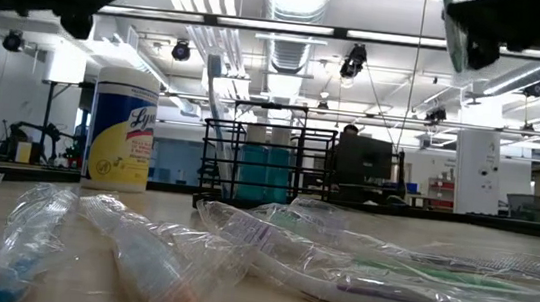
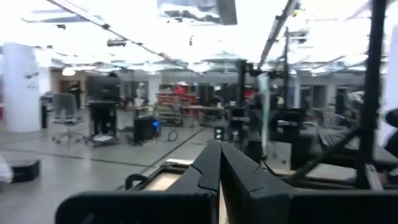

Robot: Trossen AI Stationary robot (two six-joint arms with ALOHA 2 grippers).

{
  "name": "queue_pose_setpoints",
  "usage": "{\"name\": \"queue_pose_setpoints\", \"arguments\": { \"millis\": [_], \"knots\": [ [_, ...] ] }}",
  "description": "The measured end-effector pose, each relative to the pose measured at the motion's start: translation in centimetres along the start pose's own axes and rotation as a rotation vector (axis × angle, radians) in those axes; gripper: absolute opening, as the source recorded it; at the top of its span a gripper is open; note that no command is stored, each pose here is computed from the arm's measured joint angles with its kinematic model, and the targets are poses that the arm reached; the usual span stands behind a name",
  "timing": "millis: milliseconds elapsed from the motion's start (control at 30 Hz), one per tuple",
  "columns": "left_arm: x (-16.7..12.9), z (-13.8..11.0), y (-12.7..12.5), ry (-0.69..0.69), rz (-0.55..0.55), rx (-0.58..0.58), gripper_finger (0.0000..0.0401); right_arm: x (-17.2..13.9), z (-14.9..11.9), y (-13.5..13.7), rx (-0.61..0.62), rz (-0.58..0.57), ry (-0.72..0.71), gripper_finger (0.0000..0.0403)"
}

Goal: Pick & Place toothbrushing station
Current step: Put the right green toothbrush into the wire organizer

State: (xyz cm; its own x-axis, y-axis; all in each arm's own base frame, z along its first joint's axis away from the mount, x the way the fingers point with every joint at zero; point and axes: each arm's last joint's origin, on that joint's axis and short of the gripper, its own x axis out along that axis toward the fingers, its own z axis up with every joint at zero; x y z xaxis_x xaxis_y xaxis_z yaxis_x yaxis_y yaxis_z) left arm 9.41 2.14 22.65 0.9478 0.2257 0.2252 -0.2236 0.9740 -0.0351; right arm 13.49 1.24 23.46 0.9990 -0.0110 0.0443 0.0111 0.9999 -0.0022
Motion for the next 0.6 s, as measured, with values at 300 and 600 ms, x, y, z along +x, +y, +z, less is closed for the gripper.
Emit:
{"name": "queue_pose_setpoints", "arguments": {
  "millis": [300, 600],
  "knots": [
    [6.4, 3.6, -0.4, 0.182, -0.010, 0.022, 0.0084, 5.0, 3.3, 0.5, -0.108, -0.064, 0.093, 0.0022],
    [13.7, 5.8, -1.9, 0.259, -0.091, 0.146, 0.0212, 10.8, 5.2, 0.3, -0.224, -0.375, 0.190, 0.0022]
  ]
}}
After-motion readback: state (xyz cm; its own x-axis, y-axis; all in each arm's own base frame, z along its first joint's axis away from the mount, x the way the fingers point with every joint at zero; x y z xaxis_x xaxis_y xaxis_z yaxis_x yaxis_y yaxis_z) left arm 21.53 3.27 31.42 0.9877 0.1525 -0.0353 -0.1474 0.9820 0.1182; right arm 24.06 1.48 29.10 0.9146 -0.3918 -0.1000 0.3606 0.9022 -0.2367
